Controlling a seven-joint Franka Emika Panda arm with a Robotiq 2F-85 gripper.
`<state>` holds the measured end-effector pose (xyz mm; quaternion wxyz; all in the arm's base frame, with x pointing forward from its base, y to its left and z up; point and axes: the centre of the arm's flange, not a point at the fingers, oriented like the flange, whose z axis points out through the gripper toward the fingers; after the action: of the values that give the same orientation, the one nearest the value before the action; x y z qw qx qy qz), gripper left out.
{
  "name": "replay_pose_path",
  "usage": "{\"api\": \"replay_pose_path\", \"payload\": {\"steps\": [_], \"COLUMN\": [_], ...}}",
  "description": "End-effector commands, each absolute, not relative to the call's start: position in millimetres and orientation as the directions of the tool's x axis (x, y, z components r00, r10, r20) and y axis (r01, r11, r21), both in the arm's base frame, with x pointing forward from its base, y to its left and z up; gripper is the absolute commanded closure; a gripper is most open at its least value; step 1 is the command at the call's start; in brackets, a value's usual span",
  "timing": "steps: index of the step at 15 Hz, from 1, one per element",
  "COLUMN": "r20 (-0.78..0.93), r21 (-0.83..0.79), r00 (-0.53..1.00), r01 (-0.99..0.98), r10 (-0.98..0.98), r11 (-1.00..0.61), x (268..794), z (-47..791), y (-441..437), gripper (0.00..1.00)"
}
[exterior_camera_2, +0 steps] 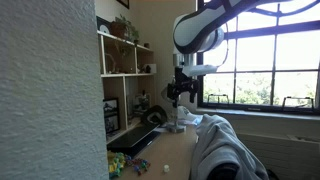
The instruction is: Twist the knob on the lamp.
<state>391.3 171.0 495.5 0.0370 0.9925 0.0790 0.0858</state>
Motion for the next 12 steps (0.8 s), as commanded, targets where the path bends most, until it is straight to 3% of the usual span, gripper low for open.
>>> {"api": "replay_pose_path", "payload": {"steps": [1, 6, 12], "r20": [0.164, 0.165, 0.283], "r21": [0.087, 0.087, 0.157], "r00": [0.973, 0.973, 0.930], "r01": [0.151, 0.151, 0.195], "r10": [0.164, 0.164, 0.234], "r11": [-0.985, -0.985, -0.968], "x": [391.1, 391.2, 431.4], "z": [495.5, 495.5, 546.8], "y": [171.3, 171.2, 137.8], "gripper": [0.00, 0.00, 0.00]}}
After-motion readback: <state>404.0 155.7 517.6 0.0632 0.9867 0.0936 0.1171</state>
